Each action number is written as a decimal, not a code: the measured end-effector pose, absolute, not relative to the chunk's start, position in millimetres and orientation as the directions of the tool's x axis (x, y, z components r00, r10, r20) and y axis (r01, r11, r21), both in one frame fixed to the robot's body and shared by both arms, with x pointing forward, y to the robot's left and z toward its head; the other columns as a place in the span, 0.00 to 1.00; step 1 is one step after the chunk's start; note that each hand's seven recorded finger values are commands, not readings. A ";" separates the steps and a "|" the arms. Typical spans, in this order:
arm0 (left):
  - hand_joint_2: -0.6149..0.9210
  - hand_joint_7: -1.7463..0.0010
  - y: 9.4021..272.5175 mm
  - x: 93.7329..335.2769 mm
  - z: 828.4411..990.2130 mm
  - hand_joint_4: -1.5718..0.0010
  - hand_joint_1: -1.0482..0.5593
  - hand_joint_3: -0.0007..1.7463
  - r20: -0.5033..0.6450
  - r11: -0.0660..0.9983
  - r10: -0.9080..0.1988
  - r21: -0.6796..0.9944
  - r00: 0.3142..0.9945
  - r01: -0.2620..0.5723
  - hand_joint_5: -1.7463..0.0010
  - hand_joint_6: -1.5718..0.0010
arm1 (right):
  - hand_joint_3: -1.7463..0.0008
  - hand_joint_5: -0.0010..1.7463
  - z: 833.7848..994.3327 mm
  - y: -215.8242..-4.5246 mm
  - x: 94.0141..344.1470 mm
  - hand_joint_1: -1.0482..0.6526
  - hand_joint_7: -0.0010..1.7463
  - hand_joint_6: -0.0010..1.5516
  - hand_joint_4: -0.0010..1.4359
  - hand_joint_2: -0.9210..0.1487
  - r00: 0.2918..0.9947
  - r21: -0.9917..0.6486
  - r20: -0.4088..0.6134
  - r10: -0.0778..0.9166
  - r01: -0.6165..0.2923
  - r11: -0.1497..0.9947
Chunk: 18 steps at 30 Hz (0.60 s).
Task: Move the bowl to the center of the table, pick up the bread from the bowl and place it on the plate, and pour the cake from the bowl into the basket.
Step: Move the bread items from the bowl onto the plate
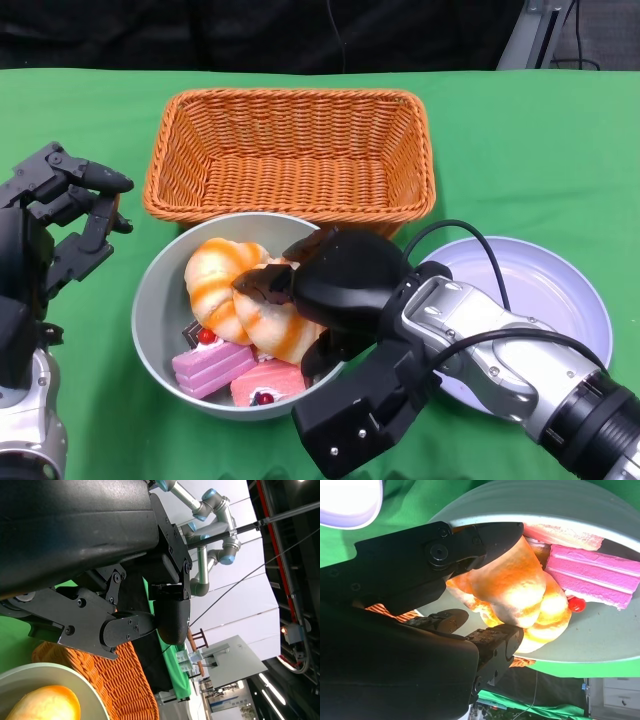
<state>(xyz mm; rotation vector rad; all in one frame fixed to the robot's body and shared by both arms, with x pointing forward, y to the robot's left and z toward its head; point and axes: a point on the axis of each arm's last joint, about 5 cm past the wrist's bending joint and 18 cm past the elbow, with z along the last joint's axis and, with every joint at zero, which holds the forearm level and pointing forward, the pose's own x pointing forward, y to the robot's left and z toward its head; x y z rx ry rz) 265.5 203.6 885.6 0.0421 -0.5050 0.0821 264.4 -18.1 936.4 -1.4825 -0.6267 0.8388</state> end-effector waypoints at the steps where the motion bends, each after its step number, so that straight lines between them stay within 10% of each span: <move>1: 0.91 0.34 203.5 265.6 885.8 0.46 0.58 0.40 0.486 0.996 0.071 0.019 0.871 -0.092 0.15 0.45 | 0.99 0.02 936.3 -17.6 264.7 0.07 0.01 0.29 0.30 0.00 0.586 -0.991 -0.135 0.799 -0.098 -0.096; 18: 0.89 0.34 200.7 266.5 887.2 0.46 0.58 0.42 0.492 0.996 0.053 0.037 0.869 -0.082 0.14 0.45 | 0.99 0.03 930.4 -9.7 264.2 0.10 0.01 0.31 0.37 0.00 0.574 -0.987 -0.161 0.803 -0.100 -0.126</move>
